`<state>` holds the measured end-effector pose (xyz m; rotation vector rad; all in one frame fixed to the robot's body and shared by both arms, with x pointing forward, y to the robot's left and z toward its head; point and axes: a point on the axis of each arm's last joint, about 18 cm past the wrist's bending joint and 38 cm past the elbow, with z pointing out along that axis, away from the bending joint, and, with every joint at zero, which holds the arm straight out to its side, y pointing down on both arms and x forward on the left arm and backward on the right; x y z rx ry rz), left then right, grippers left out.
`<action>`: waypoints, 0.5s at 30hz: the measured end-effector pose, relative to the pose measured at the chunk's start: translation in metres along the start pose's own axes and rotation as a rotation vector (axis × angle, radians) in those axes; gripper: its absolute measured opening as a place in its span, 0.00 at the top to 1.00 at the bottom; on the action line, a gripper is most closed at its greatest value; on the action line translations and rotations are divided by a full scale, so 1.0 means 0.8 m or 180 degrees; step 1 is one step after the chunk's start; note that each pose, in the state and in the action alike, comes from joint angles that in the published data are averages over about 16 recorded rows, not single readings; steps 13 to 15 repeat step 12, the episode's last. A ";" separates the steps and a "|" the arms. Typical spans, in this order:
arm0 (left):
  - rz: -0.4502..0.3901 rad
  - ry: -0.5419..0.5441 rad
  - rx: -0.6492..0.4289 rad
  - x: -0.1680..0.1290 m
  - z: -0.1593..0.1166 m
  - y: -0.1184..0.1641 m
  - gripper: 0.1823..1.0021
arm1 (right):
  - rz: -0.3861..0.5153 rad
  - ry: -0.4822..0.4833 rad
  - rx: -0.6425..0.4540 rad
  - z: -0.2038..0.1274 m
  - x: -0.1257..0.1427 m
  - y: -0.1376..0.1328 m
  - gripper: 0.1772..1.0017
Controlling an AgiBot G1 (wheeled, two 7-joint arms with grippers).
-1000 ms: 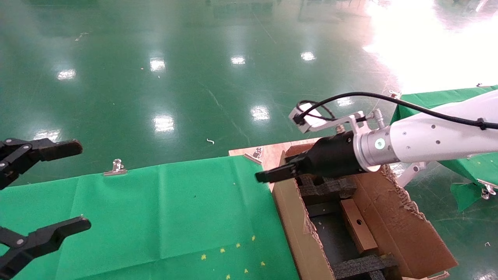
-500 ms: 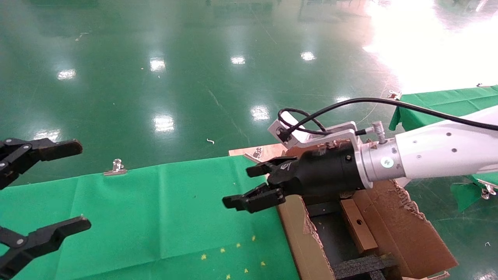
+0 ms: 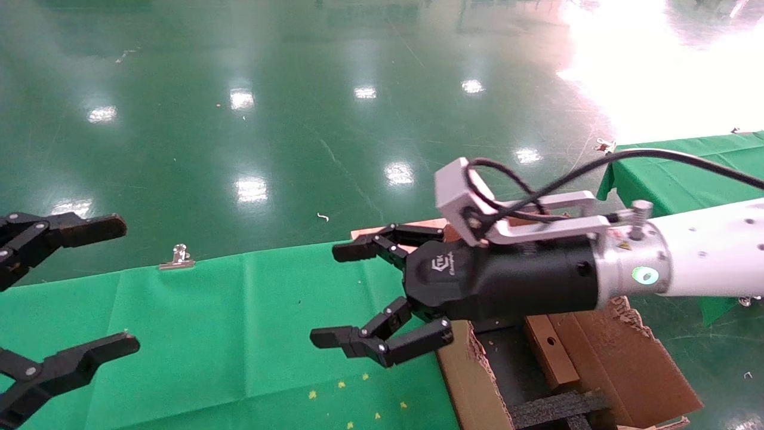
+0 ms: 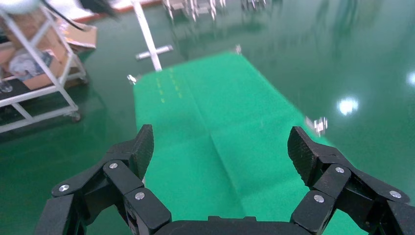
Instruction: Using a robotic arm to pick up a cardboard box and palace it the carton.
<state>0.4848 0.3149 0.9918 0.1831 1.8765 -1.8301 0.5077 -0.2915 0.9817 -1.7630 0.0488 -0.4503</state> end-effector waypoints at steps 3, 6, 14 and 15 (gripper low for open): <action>0.0000 0.0000 0.0000 0.000 0.000 0.000 0.00 | -0.0218 -0.0076 0.0189 -0.007 -0.009 -0.006 0.00; 0.0000 0.0000 0.0000 0.000 0.000 0.000 0.00 | -0.0401 -0.0124 0.0346 -0.014 -0.017 -0.010 0.00; 0.0000 0.0000 0.0000 0.000 0.000 0.000 0.00 | -0.0627 -0.0165 0.0535 -0.024 -0.026 -0.016 0.00; 0.0000 0.0000 0.0000 0.000 0.000 0.000 0.00 | -0.0627 -0.0165 0.0535 -0.024 -0.026 -0.016 0.00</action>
